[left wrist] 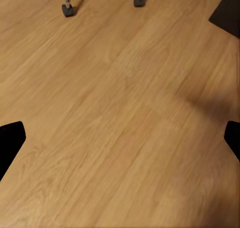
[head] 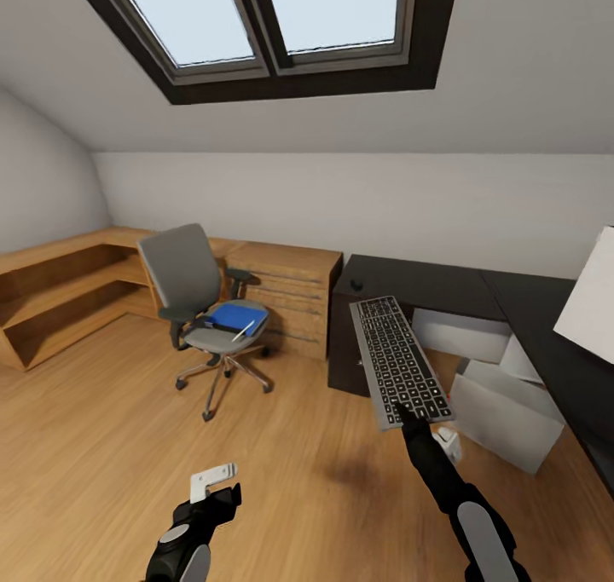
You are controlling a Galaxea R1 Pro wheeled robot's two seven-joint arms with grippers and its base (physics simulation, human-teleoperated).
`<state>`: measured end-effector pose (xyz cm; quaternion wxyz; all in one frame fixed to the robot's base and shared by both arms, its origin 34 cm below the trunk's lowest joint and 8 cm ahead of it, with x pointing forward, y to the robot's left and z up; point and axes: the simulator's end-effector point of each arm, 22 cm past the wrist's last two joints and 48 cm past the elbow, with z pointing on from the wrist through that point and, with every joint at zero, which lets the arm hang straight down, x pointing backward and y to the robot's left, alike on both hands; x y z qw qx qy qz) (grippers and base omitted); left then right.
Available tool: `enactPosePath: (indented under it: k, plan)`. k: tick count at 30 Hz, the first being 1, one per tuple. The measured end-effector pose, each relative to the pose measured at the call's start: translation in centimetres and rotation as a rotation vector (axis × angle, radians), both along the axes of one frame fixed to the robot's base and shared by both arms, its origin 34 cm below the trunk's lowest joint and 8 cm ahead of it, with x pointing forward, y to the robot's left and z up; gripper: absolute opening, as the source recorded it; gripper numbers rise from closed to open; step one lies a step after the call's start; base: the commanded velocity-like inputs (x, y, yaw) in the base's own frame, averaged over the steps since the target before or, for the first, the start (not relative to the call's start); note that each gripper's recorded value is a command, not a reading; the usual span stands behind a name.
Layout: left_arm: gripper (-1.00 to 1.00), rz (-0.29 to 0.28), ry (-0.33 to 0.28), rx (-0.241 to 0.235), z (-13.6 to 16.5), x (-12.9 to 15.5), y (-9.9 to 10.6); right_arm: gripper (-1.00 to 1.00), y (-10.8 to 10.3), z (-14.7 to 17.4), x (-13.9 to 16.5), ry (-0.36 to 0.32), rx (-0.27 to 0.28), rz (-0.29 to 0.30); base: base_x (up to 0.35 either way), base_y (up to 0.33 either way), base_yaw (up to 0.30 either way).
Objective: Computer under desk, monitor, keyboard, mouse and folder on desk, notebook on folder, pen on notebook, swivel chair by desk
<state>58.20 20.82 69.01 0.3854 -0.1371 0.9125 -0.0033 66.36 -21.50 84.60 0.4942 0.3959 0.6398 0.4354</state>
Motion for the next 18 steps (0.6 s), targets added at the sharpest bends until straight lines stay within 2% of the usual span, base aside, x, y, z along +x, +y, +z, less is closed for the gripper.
enactPosePath:
  k: [5,9,18]
  plan:
    - [1.00,-0.001,0.001,-0.003,-0.09,0.00,-0.03,-1.00,-0.01,-0.11,0.02,0.002,-0.001,0.000,0.051,0.000,-0.236]
    - [1.00,0.000,0.003,-0.001,-0.13,-0.04,0.01,-1.00,-0.06,-0.14,-0.01,0.002,-0.001,-0.001,0.256,0.000,-0.234]
    - [1.00,0.000,0.005,-0.001,-0.22,-0.09,0.00,-1.00,-0.94,-0.49,-0.06,0.011,-0.013,-0.002,0.317,-0.008,-0.045]
